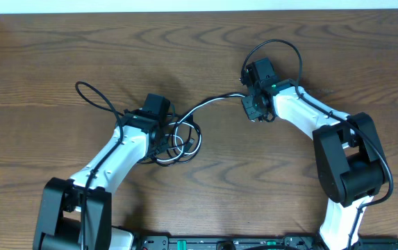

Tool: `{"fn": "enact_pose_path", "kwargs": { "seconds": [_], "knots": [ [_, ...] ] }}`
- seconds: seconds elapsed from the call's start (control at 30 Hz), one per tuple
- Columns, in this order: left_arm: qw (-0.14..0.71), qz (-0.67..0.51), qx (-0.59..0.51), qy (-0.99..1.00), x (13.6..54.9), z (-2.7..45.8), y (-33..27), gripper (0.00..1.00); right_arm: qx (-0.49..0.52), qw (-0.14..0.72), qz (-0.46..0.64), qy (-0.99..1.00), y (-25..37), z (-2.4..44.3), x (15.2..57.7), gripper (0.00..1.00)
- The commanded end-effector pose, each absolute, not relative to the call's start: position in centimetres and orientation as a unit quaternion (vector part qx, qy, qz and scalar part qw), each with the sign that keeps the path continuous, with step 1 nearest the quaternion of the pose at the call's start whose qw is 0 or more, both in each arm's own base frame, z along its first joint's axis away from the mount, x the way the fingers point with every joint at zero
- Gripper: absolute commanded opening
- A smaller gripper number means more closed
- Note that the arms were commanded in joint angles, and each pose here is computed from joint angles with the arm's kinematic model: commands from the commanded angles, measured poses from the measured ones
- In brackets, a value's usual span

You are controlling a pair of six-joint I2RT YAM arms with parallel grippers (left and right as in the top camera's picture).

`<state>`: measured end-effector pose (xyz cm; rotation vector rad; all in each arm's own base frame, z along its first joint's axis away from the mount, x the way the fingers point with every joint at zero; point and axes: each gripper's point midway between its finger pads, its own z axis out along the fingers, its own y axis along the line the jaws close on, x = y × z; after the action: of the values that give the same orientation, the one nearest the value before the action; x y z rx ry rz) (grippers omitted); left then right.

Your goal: Untangle cables

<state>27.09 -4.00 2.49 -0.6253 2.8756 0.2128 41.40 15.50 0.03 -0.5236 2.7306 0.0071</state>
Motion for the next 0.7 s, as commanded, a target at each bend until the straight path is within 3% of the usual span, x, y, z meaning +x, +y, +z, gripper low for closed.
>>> {"fn": "enact_pose_path", "kwargs": {
  "seconds": [0.0, 0.4, 0.67],
  "knots": [
    [0.077, 0.083, -0.224, 0.968, 26.4, 1.2, -3.7, 0.35, -0.179, 0.134, -0.014, 0.975, 14.4, -3.3, 39.5, 0.01],
    [0.066, 0.089, -0.206, 0.972, 26.6, -0.4, -3.7, 0.48, -0.179, 0.134, -0.014, 0.974, 14.4, -3.3, 39.5, 0.01],
    [0.091, 0.078, -0.173, 0.978, 28.6, 4.5, -3.6, 0.49, -0.179, 0.139, -0.013, 0.974, 14.5, -3.2, 39.8, 0.01]
  ]
}}
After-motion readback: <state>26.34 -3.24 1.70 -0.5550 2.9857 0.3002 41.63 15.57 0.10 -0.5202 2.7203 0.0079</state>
